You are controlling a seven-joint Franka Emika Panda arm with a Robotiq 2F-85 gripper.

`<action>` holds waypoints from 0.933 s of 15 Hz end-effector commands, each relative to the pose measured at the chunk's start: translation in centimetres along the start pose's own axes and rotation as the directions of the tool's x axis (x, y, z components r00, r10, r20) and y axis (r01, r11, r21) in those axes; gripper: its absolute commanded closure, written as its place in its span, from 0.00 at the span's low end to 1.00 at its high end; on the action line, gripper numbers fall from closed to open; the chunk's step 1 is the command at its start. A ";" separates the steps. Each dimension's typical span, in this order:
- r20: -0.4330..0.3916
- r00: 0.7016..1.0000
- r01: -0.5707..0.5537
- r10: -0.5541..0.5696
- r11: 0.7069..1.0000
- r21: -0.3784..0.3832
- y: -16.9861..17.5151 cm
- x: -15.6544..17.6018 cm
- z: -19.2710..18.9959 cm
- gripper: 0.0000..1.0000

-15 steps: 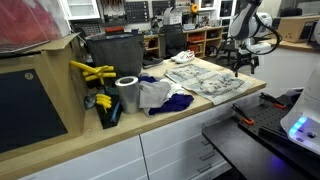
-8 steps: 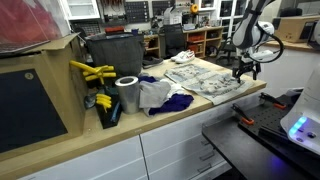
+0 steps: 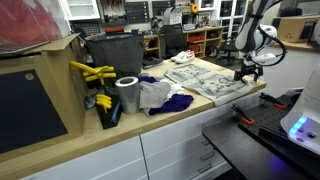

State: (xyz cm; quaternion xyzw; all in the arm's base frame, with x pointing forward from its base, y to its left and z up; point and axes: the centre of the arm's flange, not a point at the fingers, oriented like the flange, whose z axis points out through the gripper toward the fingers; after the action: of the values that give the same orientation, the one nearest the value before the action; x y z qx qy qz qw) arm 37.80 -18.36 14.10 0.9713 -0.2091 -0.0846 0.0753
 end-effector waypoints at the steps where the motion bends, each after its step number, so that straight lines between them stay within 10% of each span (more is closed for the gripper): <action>1: -0.008 1.000 -0.005 0.005 1.000 0.015 0.7 -1.2 1.1 0.56; 7: -0.010 1.000 -0.009 0.010 1.000 0.027 0.2 -2.1 -1.0 0.99; 14: -0.048 0.998 0.032 -0.030 0.998 0.051 -5.4 -1.7 -7.7 1.00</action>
State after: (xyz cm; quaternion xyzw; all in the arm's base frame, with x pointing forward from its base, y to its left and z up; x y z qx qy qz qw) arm 38.70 -15.22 17.30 0.9776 -0.1911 -0.0598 0.0651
